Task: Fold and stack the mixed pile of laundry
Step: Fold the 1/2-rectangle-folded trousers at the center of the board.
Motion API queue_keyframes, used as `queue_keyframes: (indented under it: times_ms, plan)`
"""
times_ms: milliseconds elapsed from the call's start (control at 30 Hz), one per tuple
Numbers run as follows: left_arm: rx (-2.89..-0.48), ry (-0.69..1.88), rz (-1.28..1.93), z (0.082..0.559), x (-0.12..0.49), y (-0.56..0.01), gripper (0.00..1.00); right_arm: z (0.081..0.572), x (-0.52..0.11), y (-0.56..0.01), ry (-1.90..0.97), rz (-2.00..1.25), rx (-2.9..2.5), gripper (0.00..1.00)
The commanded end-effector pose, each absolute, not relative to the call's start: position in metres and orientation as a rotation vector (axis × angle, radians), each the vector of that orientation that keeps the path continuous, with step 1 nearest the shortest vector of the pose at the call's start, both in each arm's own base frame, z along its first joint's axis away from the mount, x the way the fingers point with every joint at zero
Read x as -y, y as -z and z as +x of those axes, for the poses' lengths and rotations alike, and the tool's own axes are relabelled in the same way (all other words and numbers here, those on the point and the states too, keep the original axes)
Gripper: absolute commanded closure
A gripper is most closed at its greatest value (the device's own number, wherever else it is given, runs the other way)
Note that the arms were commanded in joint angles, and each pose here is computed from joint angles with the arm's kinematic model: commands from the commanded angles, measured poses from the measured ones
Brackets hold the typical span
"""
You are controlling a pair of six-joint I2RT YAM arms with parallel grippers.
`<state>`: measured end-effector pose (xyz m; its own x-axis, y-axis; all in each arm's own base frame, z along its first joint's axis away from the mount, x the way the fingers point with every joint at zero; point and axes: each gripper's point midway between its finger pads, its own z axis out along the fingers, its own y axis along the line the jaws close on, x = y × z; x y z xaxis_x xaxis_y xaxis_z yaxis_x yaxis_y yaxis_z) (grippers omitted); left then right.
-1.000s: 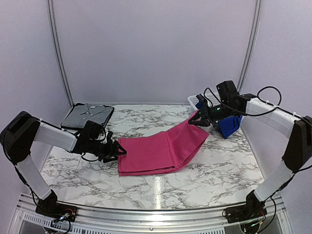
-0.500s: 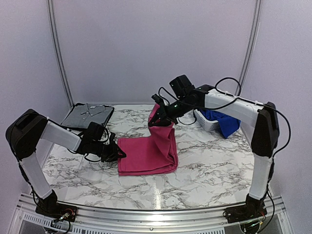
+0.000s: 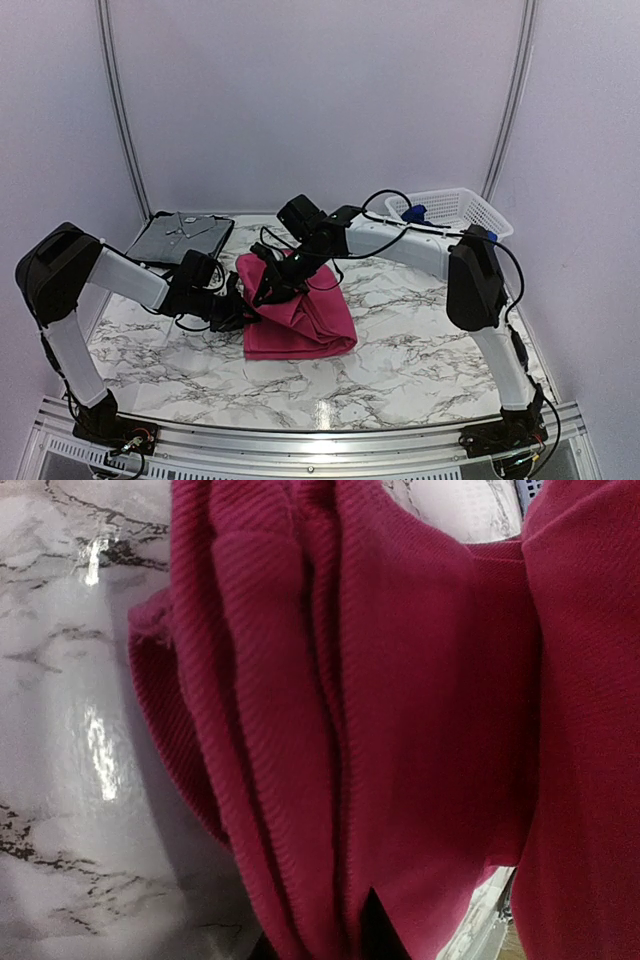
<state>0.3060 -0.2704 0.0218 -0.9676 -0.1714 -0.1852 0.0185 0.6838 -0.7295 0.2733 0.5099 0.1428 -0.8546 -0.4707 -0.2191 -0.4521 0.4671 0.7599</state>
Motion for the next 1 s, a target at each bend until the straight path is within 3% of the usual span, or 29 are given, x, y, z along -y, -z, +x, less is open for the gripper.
queue_keyframes:
  times_ms: [0, 267, 333, 433, 467, 600, 733, 867, 967]
  plan:
    - [-2.773, 1.087, -0.15, 0.29, 0.265, 0.008, 0.87, 0.265, -0.532, -0.166, 1.523, 0.898, 2.572, 1.0]
    - [-2.78, 1.091, -0.149, 0.289, 0.266, 0.01, 0.88, 0.27, -0.547, -0.15, 1.578, 0.842, 2.521, 1.0]
    - [-2.772, 1.096, -0.151, 0.289, 0.265, 0.006, 0.8, 0.272, -0.547, -0.143, 1.567, 0.824, 2.526, 1.0]
    - [-2.756, 1.109, -0.202, 0.289, 0.255, -0.004, 0.58, 0.275, -0.543, -0.135, 1.556, 0.795, 2.535, 1.0]
    - [-2.765, 1.082, -0.229, 0.288, 0.245, -0.006, 0.5, 0.277, -0.541, -0.136, 1.563, 0.785, 2.536, 0.97]
    - [-2.76, 0.932, -0.254, 0.289, 0.206, -0.026, 0.25, 0.288, -0.534, -0.177, 1.703, 0.832, 2.526, 0.65]
    - [-2.722, 0.836, -0.32, 0.295, 0.166, -0.044, 0.13, 0.302, -0.518, -0.245, 1.897, 0.945, 2.503, 0.39]
    - [-2.643, 0.817, -0.258, 0.306, 0.16, -0.075, 0.06, 0.309, -0.479, -0.282, 1.974, 0.974, 2.511, 0.31]
    - [-2.556, 0.886, -0.116, 0.312, 0.18, -0.111, 0.06, 0.315, -0.438, -0.275, 1.948, 0.892, 2.601, 0.34]
